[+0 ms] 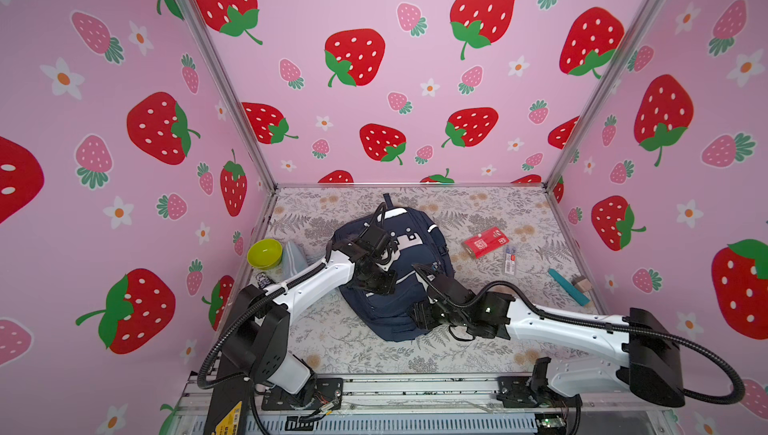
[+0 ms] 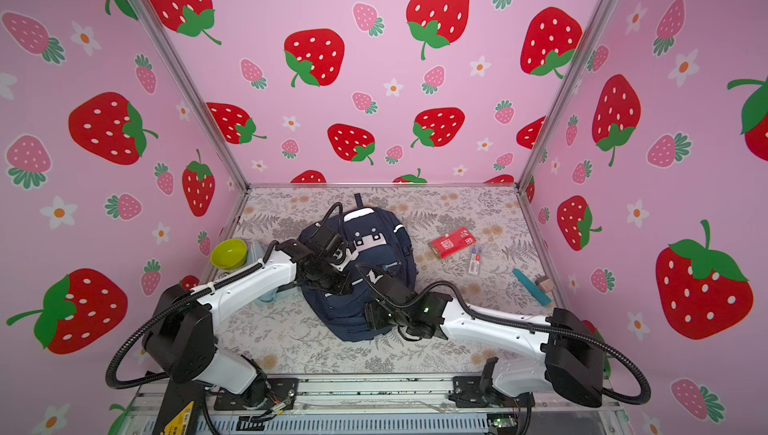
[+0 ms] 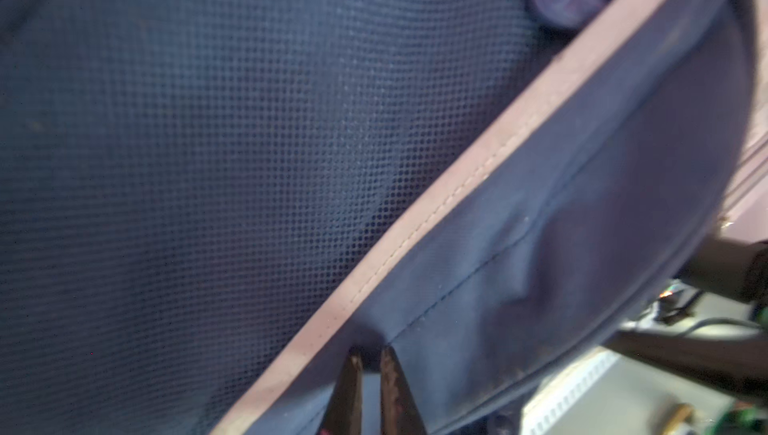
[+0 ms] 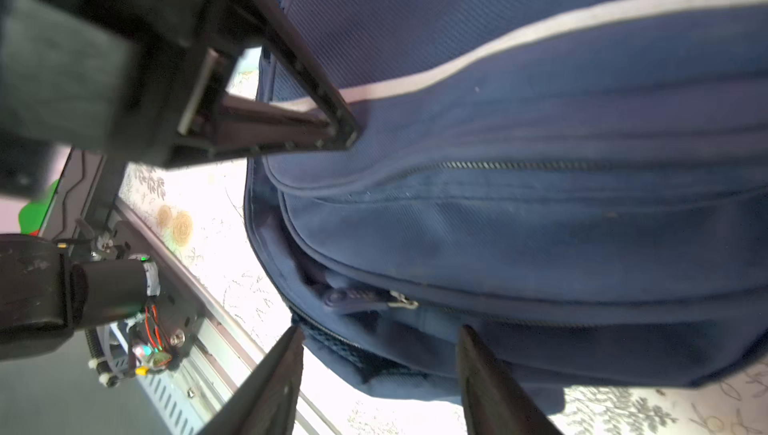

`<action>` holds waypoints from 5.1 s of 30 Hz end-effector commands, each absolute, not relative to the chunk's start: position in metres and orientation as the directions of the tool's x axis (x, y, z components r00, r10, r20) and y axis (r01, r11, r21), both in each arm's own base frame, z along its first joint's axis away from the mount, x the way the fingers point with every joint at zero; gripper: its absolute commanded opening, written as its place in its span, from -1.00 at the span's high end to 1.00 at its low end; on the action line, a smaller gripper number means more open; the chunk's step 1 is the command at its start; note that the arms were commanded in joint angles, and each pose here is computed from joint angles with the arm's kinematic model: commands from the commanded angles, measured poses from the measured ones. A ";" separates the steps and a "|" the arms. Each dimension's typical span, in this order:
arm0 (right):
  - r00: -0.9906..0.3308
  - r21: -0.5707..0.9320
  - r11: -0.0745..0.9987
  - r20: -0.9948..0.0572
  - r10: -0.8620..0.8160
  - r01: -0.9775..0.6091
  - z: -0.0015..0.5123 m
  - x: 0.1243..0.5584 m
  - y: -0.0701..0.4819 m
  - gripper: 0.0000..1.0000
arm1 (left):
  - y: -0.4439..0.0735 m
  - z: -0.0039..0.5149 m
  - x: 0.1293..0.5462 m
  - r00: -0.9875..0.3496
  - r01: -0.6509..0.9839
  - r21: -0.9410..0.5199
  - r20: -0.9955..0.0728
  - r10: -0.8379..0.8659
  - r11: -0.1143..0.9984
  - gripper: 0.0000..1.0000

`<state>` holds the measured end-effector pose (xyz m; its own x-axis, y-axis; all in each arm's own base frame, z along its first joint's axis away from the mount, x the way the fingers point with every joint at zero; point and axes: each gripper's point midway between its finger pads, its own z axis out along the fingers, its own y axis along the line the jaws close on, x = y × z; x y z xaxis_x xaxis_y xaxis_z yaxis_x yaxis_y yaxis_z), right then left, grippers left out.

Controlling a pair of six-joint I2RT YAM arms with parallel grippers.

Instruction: Pack the student bag

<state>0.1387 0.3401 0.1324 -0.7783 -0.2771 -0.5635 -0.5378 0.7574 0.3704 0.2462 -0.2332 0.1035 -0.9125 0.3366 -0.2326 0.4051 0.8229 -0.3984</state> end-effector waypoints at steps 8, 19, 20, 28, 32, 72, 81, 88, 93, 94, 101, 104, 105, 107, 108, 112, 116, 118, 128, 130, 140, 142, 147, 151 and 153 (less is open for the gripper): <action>-0.762 0.136 0.865 -0.553 -0.338 -0.482 0.130 0.143 0.328 -0.28 | -0.249 0.148 0.247 -0.883 0.461 -0.464 -0.326 0.337 0.757 0.29; -0.793 0.192 0.910 -0.576 -0.198 -0.367 0.140 0.159 0.289 -0.32 | -0.221 0.101 0.227 -0.825 0.556 -0.146 -0.221 0.521 0.818 -0.04; -0.795 0.197 0.910 -0.575 -0.195 -0.365 0.140 0.159 0.289 -0.32 | -0.218 0.098 0.231 -0.822 0.555 -0.101 -0.217 0.526 0.826 -0.01; -0.773 0.204 0.874 -0.581 -0.255 -0.441 0.139 0.152 0.304 -0.32 | -0.241 0.146 0.266 -0.785 0.551 -0.086 -0.391 0.481 0.830 1.00; -0.760 0.195 0.868 -0.594 -0.265 -0.456 0.145 0.154 0.310 -0.36 | -0.270 0.189 0.261 -0.749 0.604 -0.228 -0.490 0.446 0.764 1.00; -0.786 0.205 0.878 -0.563 -0.255 -0.432 0.125 0.183 0.284 0.45 | -0.289 0.213 0.259 -0.775 0.605 -0.440 -0.517 0.365 0.663 1.00; -0.779 0.150 0.900 -0.570 -0.260 -0.410 0.136 0.183 0.269 0.97 | -0.288 0.206 0.263 -0.788 0.589 -0.449 -0.505 0.353 0.672 1.00; -0.773 0.188 0.866 -0.564 -0.291 -0.464 0.153 0.169 0.272 1.00 | -0.287 0.204 0.268 -0.797 0.572 -0.454 -0.503 0.334 0.683 1.00; -0.724 0.208 0.762 -0.534 -0.437 -0.613 0.149 0.135 0.309 1.00 | -0.288 0.209 0.282 -0.837 0.502 -0.521 -0.495 0.235 0.690 1.00; -0.714 0.199 0.748 -0.522 -0.466 -0.633 0.144 0.129 0.315 1.00 | -0.289 0.212 0.286 -0.846 0.486 -0.553 -0.492 0.205 0.677 1.00; -0.668 0.194 0.679 -0.496 -0.555 -0.708 0.125 0.107 0.354 1.00 | -0.311 0.265 0.307 -0.889 0.410 -0.794 -0.457 0.005 0.449 1.00; -0.662 0.228 0.658 -0.516 -0.543 -0.718 0.123 0.108 0.376 1.00 | -0.326 0.275 0.306 -0.900 0.402 -0.837 -0.435 -0.006 0.371 1.00; -0.661 0.235 0.654 -0.520 -0.540 -0.719 0.120 0.109 0.383 1.00 | -0.330 0.276 0.306 -0.903 0.399 -0.846 -0.429 -0.007 0.353 1.00; -0.660 0.240 0.650 -0.523 -0.539 -0.721 0.111 0.112 0.399 1.00 | -0.335 0.274 0.305 -0.910 0.389 -0.859 -0.415 -0.008 0.334 1.00; -0.662 0.239 0.654 -0.524 -0.536 -0.718 0.108 0.114 0.404 1.00 | -0.336 0.273 0.304 -0.911 0.386 -0.862 -0.411 -0.007 0.329 1.00; -0.670 0.225 0.694 -0.571 -0.475 -0.684 0.110 0.129 0.413 0.95 | -0.334 0.257 0.298 -0.916 0.380 -0.854 -0.401 0.017 0.356 1.00; -0.669 0.195 0.766 -0.645 -0.369 -0.612 0.136 0.150 0.380 0.01 | -0.321 0.226 0.290 -0.921 0.376 -0.826 -0.384 0.068 0.420 1.00; -0.682 0.207 0.808 -0.670 -0.295 -0.552 0.149 0.163 0.351 -0.21 | -0.319 0.212 0.285 -0.928 0.365 -0.827 -0.361 0.092 0.427 1.00; -0.801 0.393 0.862 -0.599 -0.023 -0.319 0.150 0.234 0.248 -0.46 | -0.304 0.179 0.270 -0.926 0.374 -0.780 -0.345 0.155 0.502 1.00; -0.801 0.421 0.850 -0.599 -0.002 -0.317 0.154 0.247 0.250 -0.46 | -0.301 0.176 0.267 -0.925 0.376 -0.766 -0.340 0.168 0.522 1.00; -0.756 0.362 0.887 -0.654 0.021 -0.288 0.191 0.278 0.252 -0.34 | -0.266 0.138 0.247 -0.933 0.358 -0.632 -0.277 0.230 0.687 0.94; -0.749 0.361 0.880 -0.663 0.010 -0.308 0.196 0.274 0.252 -0.34 | -0.258 0.148 0.247 -0.924 0.371 -0.599 -0.316 0.216 0.709 0.49; -0.716 0.386 0.827 -0.698 -0.029 -0.410 0.209 0.263 0.268 -0.34 | -0.217 0.205 0.258 -0.838 0.405 -0.423 -0.526 0.145 0.811 0.12; -0.697 0.394 0.782 -0.713 -0.071 -0.482 0.210 0.253 0.287 -0.34 | -0.135 0.227 0.272 -0.770 0.183 -0.236 -0.637 -0.009 0.954 -0.26; -0.692 0.401 0.758 -0.716 -0.090 -0.514 0.208 0.248 0.297 -0.34 | -0.096 0.220 0.278 -0.775 0.041 -0.192 -0.625 -0.090 0.981 -0.39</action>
